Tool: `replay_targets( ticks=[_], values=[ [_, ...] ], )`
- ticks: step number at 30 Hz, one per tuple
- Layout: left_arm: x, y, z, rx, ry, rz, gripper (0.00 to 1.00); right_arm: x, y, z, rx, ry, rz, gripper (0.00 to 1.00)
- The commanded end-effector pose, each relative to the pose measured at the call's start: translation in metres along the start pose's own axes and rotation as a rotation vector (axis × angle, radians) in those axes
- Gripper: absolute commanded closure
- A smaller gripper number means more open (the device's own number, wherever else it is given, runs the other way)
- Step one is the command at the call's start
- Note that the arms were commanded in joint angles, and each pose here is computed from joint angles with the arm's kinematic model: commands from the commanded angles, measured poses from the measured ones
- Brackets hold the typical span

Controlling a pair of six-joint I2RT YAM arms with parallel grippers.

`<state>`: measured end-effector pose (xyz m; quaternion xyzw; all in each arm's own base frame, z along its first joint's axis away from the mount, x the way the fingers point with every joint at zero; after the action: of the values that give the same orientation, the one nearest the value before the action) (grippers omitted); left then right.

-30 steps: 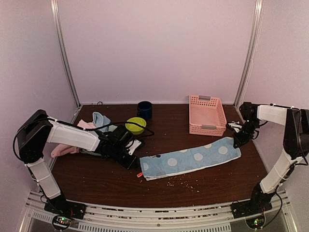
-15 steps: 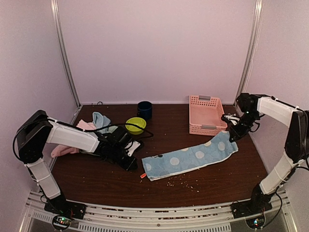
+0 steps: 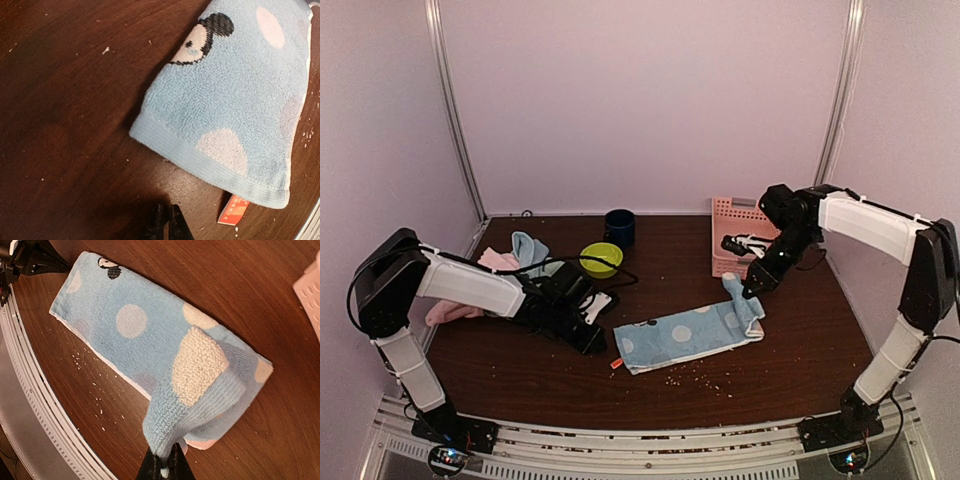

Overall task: Roll the towels
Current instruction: Fold the towel at the center of the board.

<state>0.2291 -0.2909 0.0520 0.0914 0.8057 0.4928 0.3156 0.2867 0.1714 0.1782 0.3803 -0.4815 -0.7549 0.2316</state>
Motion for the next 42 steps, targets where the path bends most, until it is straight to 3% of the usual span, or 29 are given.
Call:
replay_targets(
  ticks=[1, 14, 30, 42],
  values=[
    [0.007, -0.006, -0.001, 0.022, 0.019, -0.002, 0.93, -0.015, -0.021, 0.018, -0.104, 0.016, 0.030, 1.00],
    [0.015, -0.009, -0.007, 0.053, 0.042, -0.024, 0.94, -0.065, -0.070, 0.075, -0.339, 0.096, 0.059, 1.00],
    [0.019, -0.010, -0.011, 0.108, 0.073, -0.063, 0.95, -0.107, -0.123, 0.103, -0.387, 0.072, 0.076, 1.00],
    [0.027, -0.014, -0.011, 0.134, 0.087, -0.067, 0.95, -0.124, -0.130, 0.134, -0.471, 0.116, 0.062, 1.00]
  ],
)
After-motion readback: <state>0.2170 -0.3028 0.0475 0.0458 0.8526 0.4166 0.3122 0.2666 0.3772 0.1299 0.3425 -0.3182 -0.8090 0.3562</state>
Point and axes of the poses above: each gripper's point midway between its finger pads, its own y axis back along the fingers, its own z axis along the line the jaws close on, x = y × z, the point moved 4 cm from there along y, back along the fingers, and after that the axes turned 6 degrees about y, right-handed, at the moved point
